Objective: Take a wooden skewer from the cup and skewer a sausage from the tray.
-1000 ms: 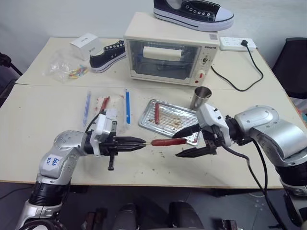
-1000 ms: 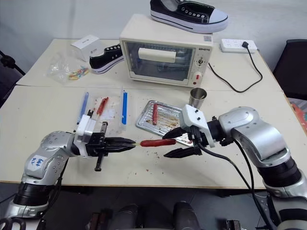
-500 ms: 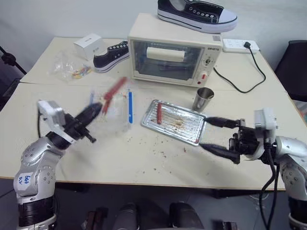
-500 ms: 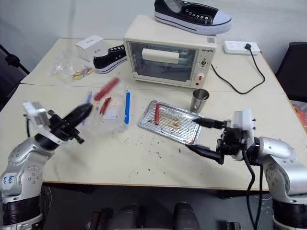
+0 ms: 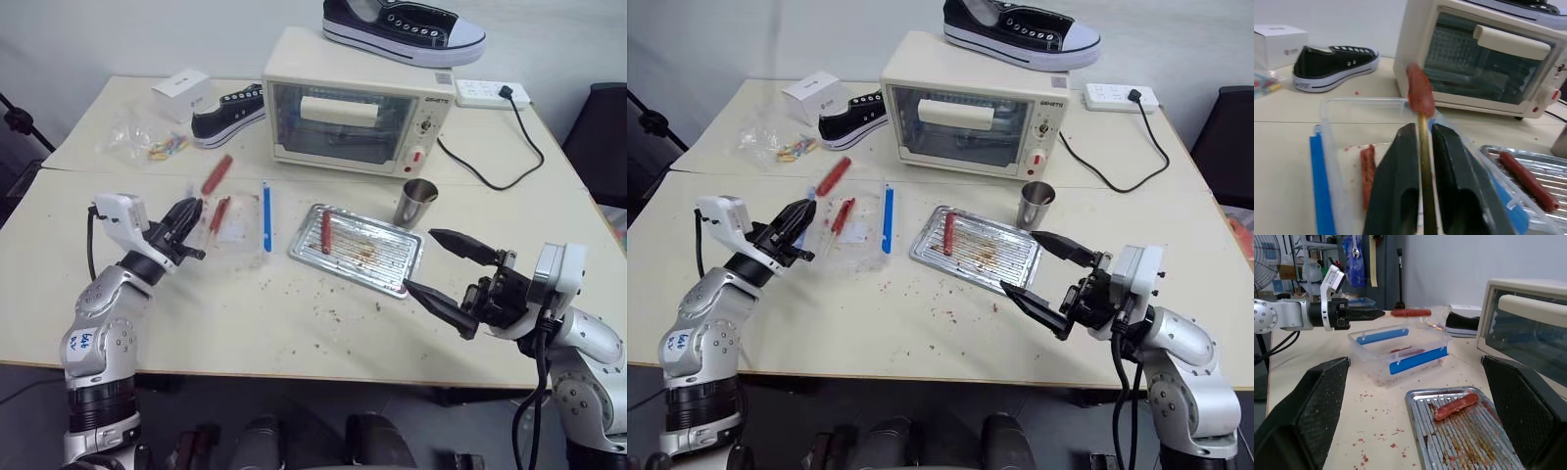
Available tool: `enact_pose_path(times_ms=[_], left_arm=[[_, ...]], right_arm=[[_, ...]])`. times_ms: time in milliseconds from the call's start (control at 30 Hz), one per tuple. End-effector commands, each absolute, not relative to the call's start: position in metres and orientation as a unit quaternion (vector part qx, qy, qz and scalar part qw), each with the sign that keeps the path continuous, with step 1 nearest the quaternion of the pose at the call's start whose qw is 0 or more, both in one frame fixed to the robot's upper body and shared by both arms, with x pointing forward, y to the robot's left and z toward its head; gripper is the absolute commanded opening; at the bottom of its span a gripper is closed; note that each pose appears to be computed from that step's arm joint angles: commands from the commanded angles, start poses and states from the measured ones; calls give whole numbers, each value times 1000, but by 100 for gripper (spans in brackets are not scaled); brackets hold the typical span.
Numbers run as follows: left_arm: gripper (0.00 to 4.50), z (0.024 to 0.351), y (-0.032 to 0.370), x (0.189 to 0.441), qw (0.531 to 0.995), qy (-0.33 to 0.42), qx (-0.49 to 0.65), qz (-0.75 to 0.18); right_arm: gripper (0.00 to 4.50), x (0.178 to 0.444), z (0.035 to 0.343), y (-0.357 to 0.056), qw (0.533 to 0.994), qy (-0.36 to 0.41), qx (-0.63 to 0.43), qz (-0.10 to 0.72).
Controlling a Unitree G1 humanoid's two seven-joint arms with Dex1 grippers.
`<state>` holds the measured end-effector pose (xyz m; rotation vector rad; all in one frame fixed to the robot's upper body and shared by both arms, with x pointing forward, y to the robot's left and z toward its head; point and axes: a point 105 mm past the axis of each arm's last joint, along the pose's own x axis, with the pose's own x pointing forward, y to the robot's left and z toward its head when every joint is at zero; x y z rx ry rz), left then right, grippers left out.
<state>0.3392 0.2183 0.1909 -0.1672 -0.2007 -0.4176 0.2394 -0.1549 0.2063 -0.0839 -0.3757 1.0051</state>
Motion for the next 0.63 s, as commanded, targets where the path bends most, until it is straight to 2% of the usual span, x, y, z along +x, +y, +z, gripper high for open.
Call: enact_pose_path(times_ms=[33, 100, 200, 333, 467, 633], left_arm=[[171, 202, 218, 332, 964, -108, -74, -233], [234, 205, 221, 328, 961, -112, -68, -244], [320, 206, 217, 304, 942, -98, -18, -321], [442, 188, 224, 269, 897, -34, 120, -424], [442, 168, 239, 250, 857, 25, 211, -469], [442, 151, 257, 252, 869, 38, 230, -437]], right_arm=[[450, 235, 213, -152, 852, -198, -60, 480], [450, 236, 211, -153, 853, -192, -62, 481], [450, 237, 201, -160, 853, -164, -71, 490], [450, 237, 177, -169, 840, -105, -97, 524], [450, 236, 156, -176, 825, -69, -120, 548], [450, 239, 143, -174, 823, -71, -121, 550]])
